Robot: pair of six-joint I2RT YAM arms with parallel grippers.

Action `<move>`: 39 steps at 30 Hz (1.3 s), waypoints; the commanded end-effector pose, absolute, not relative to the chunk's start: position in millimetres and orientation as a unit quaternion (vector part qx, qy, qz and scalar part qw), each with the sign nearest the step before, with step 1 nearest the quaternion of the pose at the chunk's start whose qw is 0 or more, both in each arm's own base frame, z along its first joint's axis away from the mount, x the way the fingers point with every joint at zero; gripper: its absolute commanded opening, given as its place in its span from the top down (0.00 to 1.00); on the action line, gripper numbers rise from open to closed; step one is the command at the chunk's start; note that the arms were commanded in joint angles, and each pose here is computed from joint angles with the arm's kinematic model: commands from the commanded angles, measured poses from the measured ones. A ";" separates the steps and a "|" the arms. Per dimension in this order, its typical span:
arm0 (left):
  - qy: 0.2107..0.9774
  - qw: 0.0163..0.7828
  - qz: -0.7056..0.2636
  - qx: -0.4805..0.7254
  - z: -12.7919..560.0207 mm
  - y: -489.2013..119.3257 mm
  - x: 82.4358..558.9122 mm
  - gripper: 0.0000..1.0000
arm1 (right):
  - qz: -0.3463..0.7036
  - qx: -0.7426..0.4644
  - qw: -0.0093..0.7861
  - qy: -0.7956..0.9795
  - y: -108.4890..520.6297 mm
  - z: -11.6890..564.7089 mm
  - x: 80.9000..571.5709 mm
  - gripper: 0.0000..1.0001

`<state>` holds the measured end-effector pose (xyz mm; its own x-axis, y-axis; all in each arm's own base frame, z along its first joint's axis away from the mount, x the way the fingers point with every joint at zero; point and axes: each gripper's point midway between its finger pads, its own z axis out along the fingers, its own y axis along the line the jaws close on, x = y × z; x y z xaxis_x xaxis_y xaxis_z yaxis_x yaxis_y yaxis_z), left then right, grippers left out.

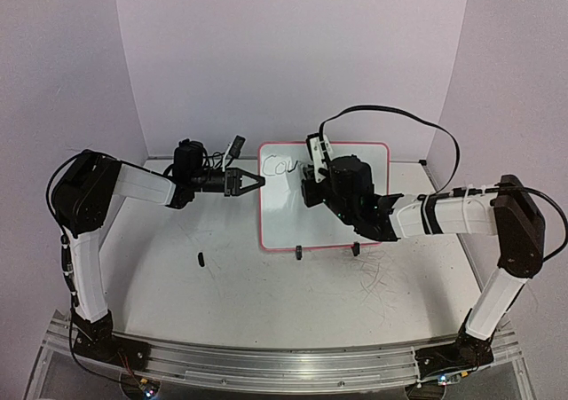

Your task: Write a sentence on the whiteboard

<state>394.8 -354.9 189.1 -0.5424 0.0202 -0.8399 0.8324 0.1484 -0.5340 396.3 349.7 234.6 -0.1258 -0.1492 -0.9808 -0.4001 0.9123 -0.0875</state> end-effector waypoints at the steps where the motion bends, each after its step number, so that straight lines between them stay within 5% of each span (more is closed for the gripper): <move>1: 0.637 0.367 -0.580 0.351 218.0 -359.7 379.0 1.00 | 0.100 -0.172 0.652 0.732 347.2 255.1 403.5 1.00; 39: 0.638 0.366 -0.580 0.350 217.0 -359.7 379.3 1.00 | 0.102 -0.184 0.616 0.759 338.6 218.4 384.5 1.00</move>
<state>395.3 -354.7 188.8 -0.5437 0.0195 -0.8391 0.8312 0.1511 -0.5351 386.3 349.6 215.3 -0.1593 -0.1579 -0.9745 -0.4286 0.9003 -0.0758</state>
